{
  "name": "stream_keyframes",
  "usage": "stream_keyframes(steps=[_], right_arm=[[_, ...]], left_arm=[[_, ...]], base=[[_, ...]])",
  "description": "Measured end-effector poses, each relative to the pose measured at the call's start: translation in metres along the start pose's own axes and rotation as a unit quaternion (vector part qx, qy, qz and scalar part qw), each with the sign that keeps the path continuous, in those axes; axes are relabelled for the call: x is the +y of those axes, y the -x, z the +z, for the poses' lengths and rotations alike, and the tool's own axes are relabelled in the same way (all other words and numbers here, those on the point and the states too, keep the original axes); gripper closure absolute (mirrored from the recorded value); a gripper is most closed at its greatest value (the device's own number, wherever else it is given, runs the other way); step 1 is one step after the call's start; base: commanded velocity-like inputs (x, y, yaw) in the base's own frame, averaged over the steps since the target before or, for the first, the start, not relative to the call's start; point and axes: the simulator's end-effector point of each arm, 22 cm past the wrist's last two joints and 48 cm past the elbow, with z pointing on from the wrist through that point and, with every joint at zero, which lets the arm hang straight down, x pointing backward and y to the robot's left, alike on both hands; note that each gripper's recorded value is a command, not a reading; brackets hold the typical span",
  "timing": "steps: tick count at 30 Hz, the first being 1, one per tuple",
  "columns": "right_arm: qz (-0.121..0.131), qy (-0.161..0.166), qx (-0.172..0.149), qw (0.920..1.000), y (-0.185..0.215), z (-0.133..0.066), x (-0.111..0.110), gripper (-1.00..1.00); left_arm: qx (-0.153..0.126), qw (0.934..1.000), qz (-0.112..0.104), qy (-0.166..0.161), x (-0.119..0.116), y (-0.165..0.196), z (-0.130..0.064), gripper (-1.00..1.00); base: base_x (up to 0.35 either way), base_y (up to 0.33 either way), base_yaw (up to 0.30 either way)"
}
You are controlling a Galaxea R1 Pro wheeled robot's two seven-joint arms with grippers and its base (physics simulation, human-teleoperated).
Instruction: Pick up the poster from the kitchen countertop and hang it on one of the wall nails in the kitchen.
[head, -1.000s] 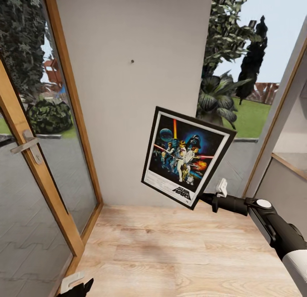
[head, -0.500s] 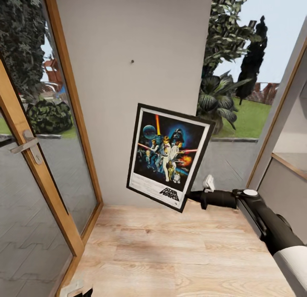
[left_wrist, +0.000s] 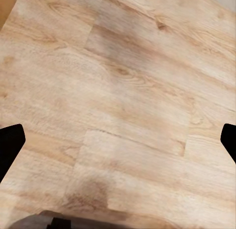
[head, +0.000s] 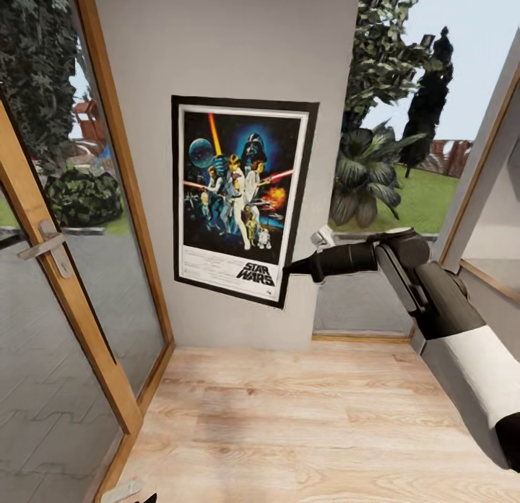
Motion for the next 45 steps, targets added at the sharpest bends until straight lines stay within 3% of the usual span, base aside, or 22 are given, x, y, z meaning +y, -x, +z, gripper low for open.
stream_keyframes(steps=[10, 17, 18, 21, 24, 25, 45], right_arm=[[-0.048, -0.002, 0.019, 0.9987, 0.055, 0.007, 0.01, 1.0], [-0.045, -0.022, 0.016, 0.9986, 0.086, -0.005, -0.008, 1.0], [-0.044, -0.013, 0.01, 0.9989, 0.107, -0.004, -0.004, 1.0], [-0.044, 0.005, 0.007, 0.999, 0.116, -0.003, 0.006, 1.0], [-0.042, 0.016, 0.008, 0.9989, 0.116, -0.003, 0.01, 1.0], [-0.04, 0.04, 0.008, 0.9984, 0.116, -0.003, 0.02, 1.0], [-0.042, 0.046, 0.01, 0.998, 0.115, -0.002, 0.024, 1.0]], left_arm=[[0.0, 1.0, 0.0, -0.001, -0.001, 0.0, 0.0, -1.0], [0.0, 1.0, 0.0, -0.001, -0.001, -0.001, 0.0, -1.0], [0.001, 1.0, 0.0, -0.001, -0.001, -0.001, 0.0, -1.0], [0.001, 1.0, 0.0, -0.001, -0.001, -0.001, 0.0, -1.0], [0.001, 1.0, 0.0, -0.001, -0.001, -0.001, 0.0, -1.0], [0.001, 1.0, 0.0, -0.001, -0.001, -0.001, 0.0, -1.0], [0.001, 1.0, 0.0, -0.001, -0.001, -0.001, 0.0, -1.0]], base=[[0.0, 0.0, 0.0], [0.0, 0.0, 0.0], [0.0, 0.0, 0.0], [0.0, 0.0, 0.0], [0.0, 0.0, 0.0], [0.0, 0.0, 0.0], [0.0, 0.0, 0.0]])
